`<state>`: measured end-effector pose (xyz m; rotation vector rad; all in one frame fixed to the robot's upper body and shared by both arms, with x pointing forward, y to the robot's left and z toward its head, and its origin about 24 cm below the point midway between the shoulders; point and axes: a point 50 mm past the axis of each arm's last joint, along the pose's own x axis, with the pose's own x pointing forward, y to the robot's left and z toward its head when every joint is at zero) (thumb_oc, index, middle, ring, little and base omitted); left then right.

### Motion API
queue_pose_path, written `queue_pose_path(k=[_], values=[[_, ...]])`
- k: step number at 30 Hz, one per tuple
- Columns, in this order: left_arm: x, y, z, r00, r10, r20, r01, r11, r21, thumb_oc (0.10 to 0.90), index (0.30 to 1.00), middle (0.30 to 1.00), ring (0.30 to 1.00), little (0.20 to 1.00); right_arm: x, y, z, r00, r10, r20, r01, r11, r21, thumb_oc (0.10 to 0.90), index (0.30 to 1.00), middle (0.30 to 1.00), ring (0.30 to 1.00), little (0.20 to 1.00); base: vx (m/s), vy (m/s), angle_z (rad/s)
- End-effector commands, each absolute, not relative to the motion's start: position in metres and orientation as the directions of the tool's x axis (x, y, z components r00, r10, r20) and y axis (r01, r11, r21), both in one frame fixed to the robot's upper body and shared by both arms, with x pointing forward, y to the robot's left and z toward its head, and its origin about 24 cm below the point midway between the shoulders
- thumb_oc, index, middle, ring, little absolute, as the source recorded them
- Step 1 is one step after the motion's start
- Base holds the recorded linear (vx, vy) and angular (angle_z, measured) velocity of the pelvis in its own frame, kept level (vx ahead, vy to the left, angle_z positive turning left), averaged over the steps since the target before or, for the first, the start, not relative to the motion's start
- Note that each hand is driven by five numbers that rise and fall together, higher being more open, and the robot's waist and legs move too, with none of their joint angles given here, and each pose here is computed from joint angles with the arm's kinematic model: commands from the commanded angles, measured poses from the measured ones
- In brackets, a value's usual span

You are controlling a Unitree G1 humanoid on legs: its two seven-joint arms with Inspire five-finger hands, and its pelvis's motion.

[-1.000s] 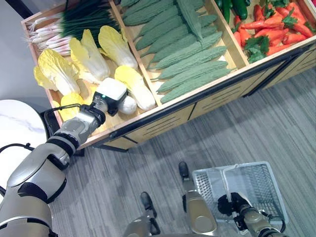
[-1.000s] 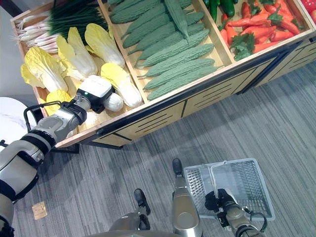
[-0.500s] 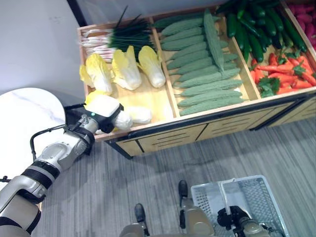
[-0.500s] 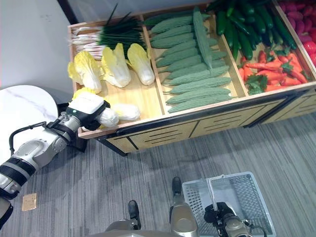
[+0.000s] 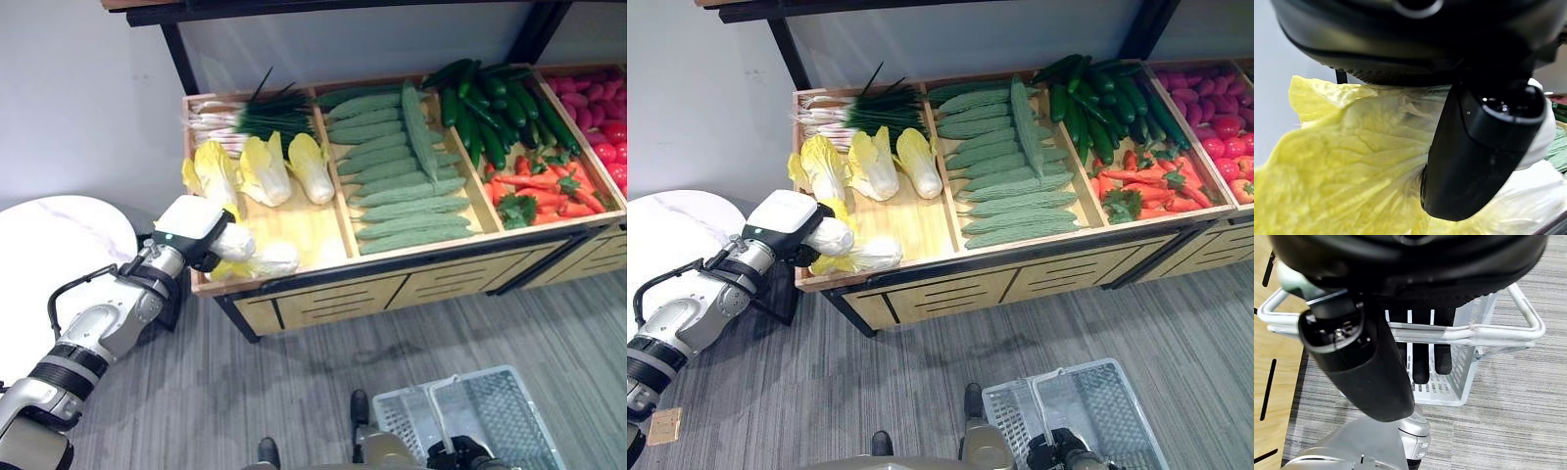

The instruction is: Get the vegetables into the basket

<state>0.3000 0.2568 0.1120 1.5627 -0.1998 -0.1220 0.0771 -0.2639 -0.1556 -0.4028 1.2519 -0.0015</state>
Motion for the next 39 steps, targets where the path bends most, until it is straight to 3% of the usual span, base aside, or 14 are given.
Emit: queue_pose_path(k=[1, 6, 14, 24, 28, 30, 33, 35, 37, 39], values=[[0.31, 0.257, 0.188, 0.904, -0.205, 0.376, -0.364, 0.096, 0.927, 0.4, 0.3, 0.3, 0.3, 0.3, 0.063, -0.261, -0.159, 0.288, -0.192, -0.938, -0.29, 0.916, -0.277, 0.4, 0.3, 0.3, 0.3, 0.3, 0.01, -0.003, -0.09], [0.305, 0.248, 0.19, 0.883, -0.199, 0.425, -0.388, 0.199, 0.9, 0.4, 0.3, 0.3, 0.3, 0.3, 0.057, -0.265, -0.159, 0.258, -0.214, -0.942, -0.292, 0.912, -0.287, 0.4, 0.3, 0.3, 0.3, 0.3, 0.0, 0.0, 0.0], [0.308, 0.245, 0.208, 0.852, -0.198, 0.484, -0.438, 0.236, 0.867, 0.4, 0.3, 0.3, 0.3, 0.3, 0.059, -0.266, -0.159, 0.254, -0.212, -0.944, -0.297, 0.911, -0.285, 0.4, 0.3, 0.3, 0.3, 0.3, 0.01, -0.015, 0.0], [0.388, 0.254, 0.269, 0.922, -0.04, 0.385, -0.384, 0.018, 0.923, 0.4, 0.3, 0.3, 0.3, 0.3, 0.076, -0.283, -0.15, 0.276, -0.251, -0.928, -0.37, 0.863, -0.343, 0.4, 0.3, 0.3, 0.3, 0.3, -0.01, -0.015, 0.0], [0.394, 0.255, 0.283, 0.909, 0.014, 0.417, -0.417, 0.064, 0.907, 0.4, 0.3, 0.3, 0.3, 0.3, 0.084, -0.278, -0.15, 0.301, -0.237, -0.924, -0.38, 0.858, -0.344, 0.4, 0.3, 0.3, 0.3, 0.3, -0.02, -0.033, -0.14], [0.398, 0.259, 0.278, 0.945, 0.014, 0.328, -0.326, -0.07, 0.943, 0.4, 0.3, 0.3, 0.3, 0.3, 0.088, -0.28, -0.149, 0.308, -0.241, -0.92, -0.378, 0.857, -0.351, 0.4, 0.3, 0.3, 0.3, 0.3, 0.0, -0.028, -0.12], [0.401, 0.256, 0.273, 0.941, 0.04, 0.337, -0.338, 0.029, 0.941, 0.4, 0.3, 0.3, 0.3, 0.3, 0.085, -0.278, -0.15, 0.296, -0.235, -0.926, -0.389, 0.856, -0.341, 0.4, 0.3, 0.3, 0.3, 0.3, 0.02, -0.021, -0.15], [0.4, 0.256, 0.276, 0.945, 0.021, 0.327, -0.326, -0.022, 0.945, 0.4, 0.3, 0.3, 0.3, 0.3, 0.089, -0.279, -0.149, 0.31, -0.236, -0.921, -0.385, 0.855, -0.348, 0.4, 0.3, 0.3, 0.3, 0.3, -0.01, 0.005, -0.08], [0.403, 0.258, 0.262, 0.953, 0.053, 0.299, -0.301, 0.024, 0.953, 0.4, 0.3, 0.3, 0.3, 0.3, 0.09, -0.281, -0.148, 0.311, -0.246, -0.918, -0.38, 0.853, -0.358, 0.4, 0.3, 0.3, 0.3, 0.3, 0.01, -0.024, -0.1], [0.403, 0.256, 0.263, 0.96, 0.024, 0.279, -0.278, -0.046, 0.96, 0.4, 0.3, 0.3, 0.3, 0.3, 0.092, -0.282, -0.147, 0.315, -0.245, -0.917, -0.376, 0.855, -0.358, 0.4, 0.3, 0.3, 0.3, 0.3, 0.01, -0.013, -0.03]])
